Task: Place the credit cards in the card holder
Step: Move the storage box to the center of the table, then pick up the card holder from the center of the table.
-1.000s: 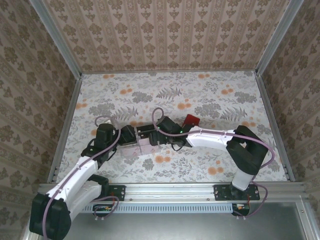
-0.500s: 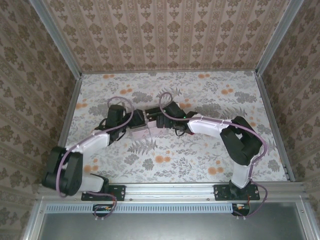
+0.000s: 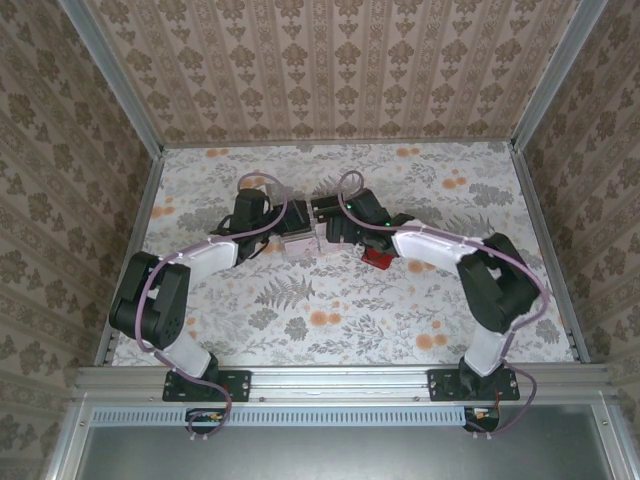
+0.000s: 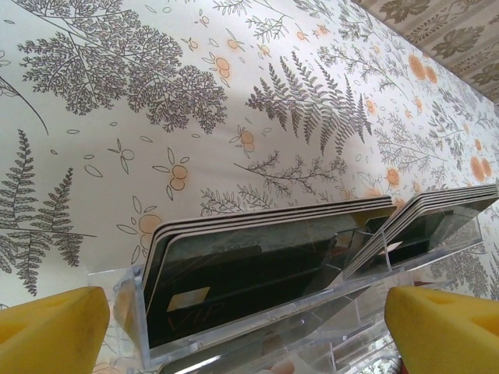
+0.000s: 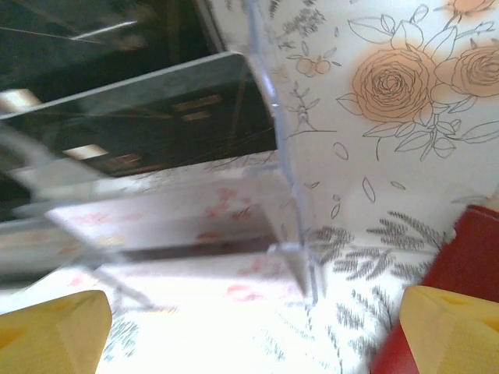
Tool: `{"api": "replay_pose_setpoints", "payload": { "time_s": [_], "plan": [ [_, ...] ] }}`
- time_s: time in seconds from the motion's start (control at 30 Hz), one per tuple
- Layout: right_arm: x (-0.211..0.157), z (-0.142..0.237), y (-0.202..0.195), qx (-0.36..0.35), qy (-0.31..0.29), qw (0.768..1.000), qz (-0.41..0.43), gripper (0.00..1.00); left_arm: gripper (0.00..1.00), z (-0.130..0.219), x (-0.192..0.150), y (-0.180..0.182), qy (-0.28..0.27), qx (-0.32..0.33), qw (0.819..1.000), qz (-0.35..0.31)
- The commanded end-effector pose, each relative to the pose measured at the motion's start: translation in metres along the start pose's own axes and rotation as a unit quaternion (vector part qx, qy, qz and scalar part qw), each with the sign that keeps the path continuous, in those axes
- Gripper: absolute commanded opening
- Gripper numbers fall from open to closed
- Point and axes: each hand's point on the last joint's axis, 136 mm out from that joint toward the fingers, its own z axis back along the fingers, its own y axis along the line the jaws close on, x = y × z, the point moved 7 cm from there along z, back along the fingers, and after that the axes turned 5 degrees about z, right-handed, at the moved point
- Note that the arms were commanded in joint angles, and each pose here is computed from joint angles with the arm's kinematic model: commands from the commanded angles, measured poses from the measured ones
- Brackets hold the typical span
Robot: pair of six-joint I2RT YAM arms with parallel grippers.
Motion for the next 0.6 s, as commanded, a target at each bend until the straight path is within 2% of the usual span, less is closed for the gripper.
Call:
{"api": "replay_pose_setpoints", "payload": {
  "time_s": [0.0,0.1,0.23,0.43,0.57],
  "plan": [
    [0.008,0.038,0.002,0.021,-0.031,0.999,-0.002,0.97,1.0,0.006,0.01,-0.011,-0.014,-0.022,1.0,-0.016],
    [0.0,0.05,-0.016,-0.018,-0.033,0.999,-0.023,0.95,1.0,0.011,0.015,-0.008,-0.021,-0.021,0.999,-0.012],
    [-0.014,0.048,-0.053,-0.114,0.004,0.991,-0.069,0.9,1.0,0.022,0.024,-0.004,-0.038,-0.013,0.999,-0.002],
    [-0.023,0.029,-0.077,-0.196,0.041,0.976,-0.085,0.71,1.0,0.047,0.033,0.009,-0.075,0.016,0.997,0.029],
    [-0.024,0.014,-0.08,-0.219,0.058,0.971,-0.079,0.58,1.0,0.068,0.035,0.013,-0.09,0.047,0.994,0.027]
  ]
}}
